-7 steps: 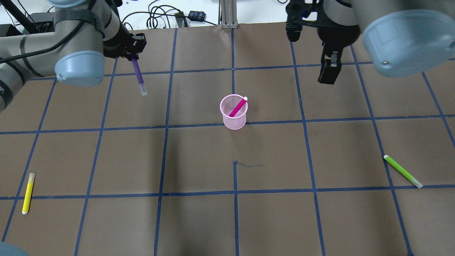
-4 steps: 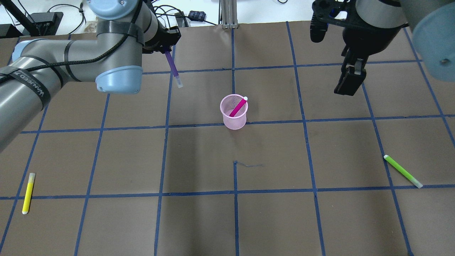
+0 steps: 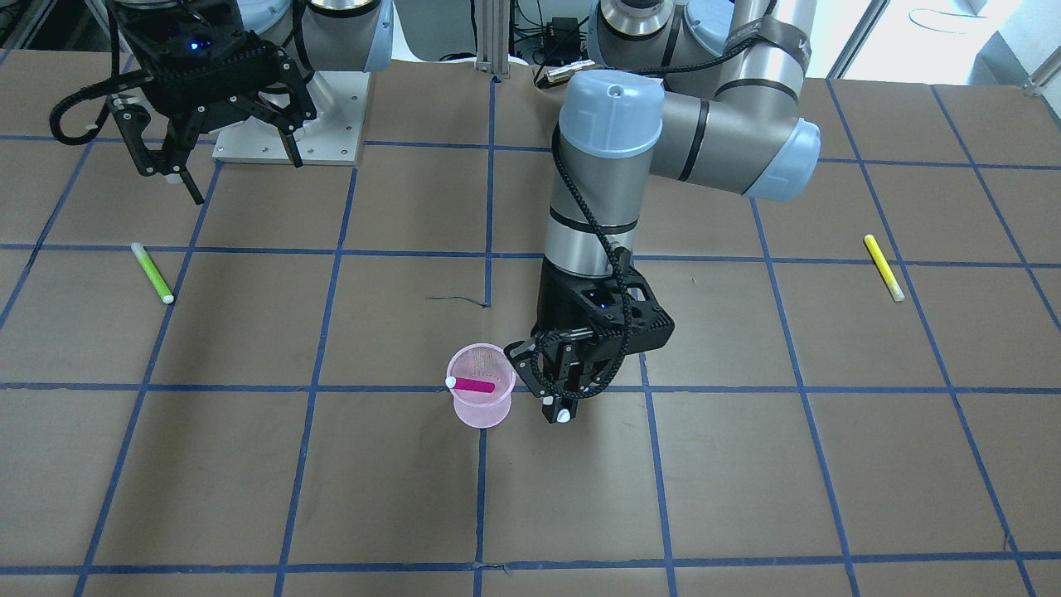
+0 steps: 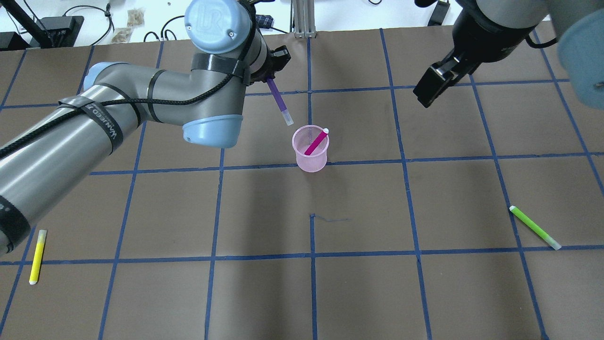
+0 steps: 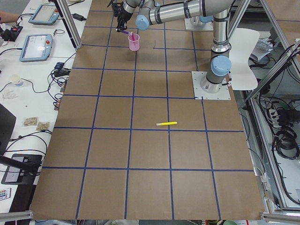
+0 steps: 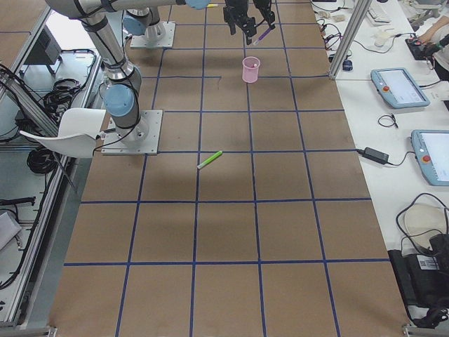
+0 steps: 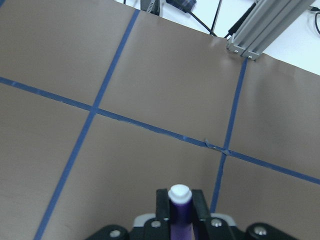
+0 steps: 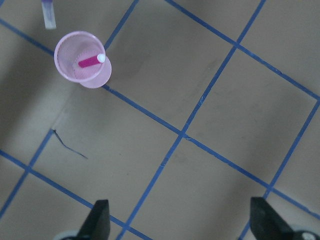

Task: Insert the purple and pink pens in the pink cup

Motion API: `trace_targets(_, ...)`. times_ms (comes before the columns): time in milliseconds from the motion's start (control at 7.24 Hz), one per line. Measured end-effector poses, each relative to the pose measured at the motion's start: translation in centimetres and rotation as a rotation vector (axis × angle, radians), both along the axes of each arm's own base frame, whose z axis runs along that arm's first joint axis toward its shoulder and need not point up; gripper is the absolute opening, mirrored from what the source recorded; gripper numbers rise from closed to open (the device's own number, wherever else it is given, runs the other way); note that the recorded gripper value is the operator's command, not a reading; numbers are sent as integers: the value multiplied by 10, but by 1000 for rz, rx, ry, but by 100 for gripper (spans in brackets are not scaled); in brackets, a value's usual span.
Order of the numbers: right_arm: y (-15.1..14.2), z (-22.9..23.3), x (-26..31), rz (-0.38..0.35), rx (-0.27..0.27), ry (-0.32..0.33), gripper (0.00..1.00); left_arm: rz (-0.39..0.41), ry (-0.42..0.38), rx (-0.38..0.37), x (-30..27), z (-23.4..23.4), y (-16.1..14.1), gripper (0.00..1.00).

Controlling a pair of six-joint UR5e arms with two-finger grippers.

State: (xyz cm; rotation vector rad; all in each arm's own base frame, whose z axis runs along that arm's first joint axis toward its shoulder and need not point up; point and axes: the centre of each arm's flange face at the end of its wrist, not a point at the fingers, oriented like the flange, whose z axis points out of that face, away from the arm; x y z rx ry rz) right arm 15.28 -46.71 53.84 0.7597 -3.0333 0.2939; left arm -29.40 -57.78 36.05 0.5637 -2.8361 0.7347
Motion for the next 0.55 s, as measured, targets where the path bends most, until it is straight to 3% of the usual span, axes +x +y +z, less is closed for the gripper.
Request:
trace_targets(276,1,-14,1,-261,30,-53,100,19,-18,-54,-25,-17,11,0)
trace_targets(553,1,-28,0,-386,57,-66,100,2,-41,-56,-44,-31,22,0)
